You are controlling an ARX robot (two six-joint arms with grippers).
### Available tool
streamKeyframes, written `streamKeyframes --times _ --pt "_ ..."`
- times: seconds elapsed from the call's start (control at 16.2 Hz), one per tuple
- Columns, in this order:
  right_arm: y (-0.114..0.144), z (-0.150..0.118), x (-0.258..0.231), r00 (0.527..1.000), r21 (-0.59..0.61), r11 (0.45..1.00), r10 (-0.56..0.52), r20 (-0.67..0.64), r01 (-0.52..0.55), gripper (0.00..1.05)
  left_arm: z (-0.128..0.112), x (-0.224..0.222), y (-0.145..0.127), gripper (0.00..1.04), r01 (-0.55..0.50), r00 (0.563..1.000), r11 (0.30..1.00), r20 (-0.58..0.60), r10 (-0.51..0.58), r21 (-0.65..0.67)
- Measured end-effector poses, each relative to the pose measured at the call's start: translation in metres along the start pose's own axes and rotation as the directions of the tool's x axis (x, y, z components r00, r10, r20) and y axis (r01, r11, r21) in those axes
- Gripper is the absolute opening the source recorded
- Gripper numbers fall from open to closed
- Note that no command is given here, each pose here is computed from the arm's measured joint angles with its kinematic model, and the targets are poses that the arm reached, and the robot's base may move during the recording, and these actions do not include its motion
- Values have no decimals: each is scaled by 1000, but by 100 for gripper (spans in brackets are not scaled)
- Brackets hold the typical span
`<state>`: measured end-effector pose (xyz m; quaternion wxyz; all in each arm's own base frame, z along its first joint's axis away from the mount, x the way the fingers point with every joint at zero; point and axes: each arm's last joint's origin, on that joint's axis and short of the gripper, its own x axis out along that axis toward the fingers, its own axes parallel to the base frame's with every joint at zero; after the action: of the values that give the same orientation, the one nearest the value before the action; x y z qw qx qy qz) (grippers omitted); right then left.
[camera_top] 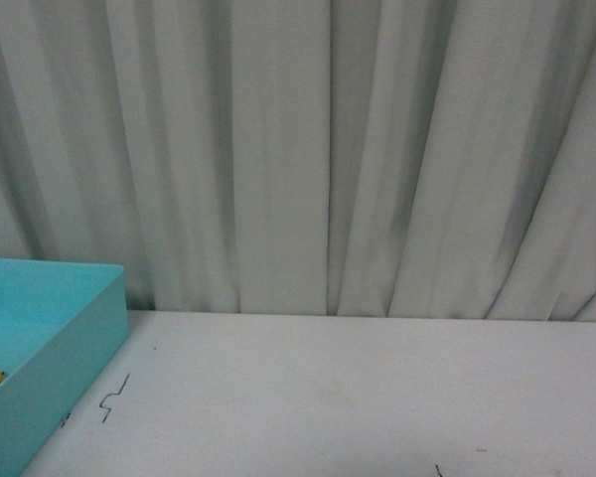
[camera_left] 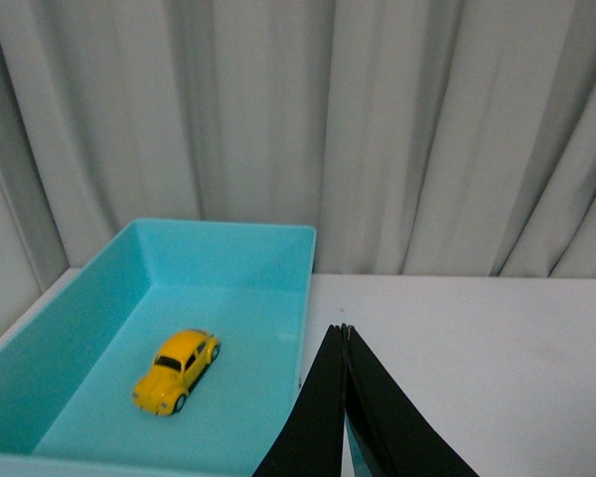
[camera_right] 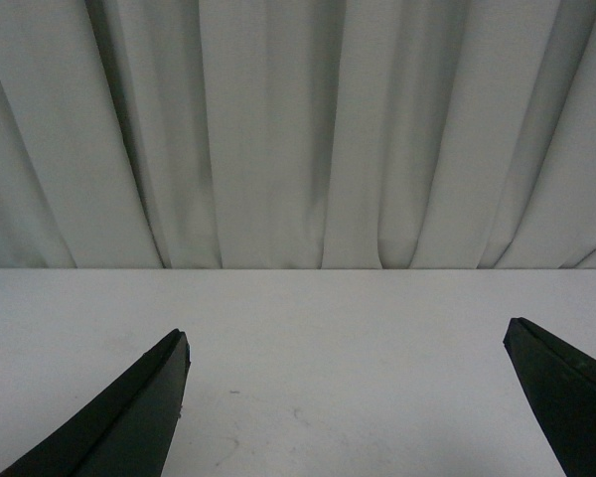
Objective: Wind up and store yellow beetle toy
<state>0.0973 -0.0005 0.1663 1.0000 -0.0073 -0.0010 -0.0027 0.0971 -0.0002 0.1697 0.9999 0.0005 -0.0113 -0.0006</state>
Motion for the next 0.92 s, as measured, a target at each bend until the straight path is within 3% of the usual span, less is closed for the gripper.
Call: streamKeyframes --times 0.74,0.92 --pt "0 0 0 1000 0 1000 0 1 0 98 -3 0 0 2 0 1000 1000 -22 0 0" --pt "0 0 0 1000 0 1000 0 1 0 98 -3 0 0 35 0 1000 1000 -22 0 -1"
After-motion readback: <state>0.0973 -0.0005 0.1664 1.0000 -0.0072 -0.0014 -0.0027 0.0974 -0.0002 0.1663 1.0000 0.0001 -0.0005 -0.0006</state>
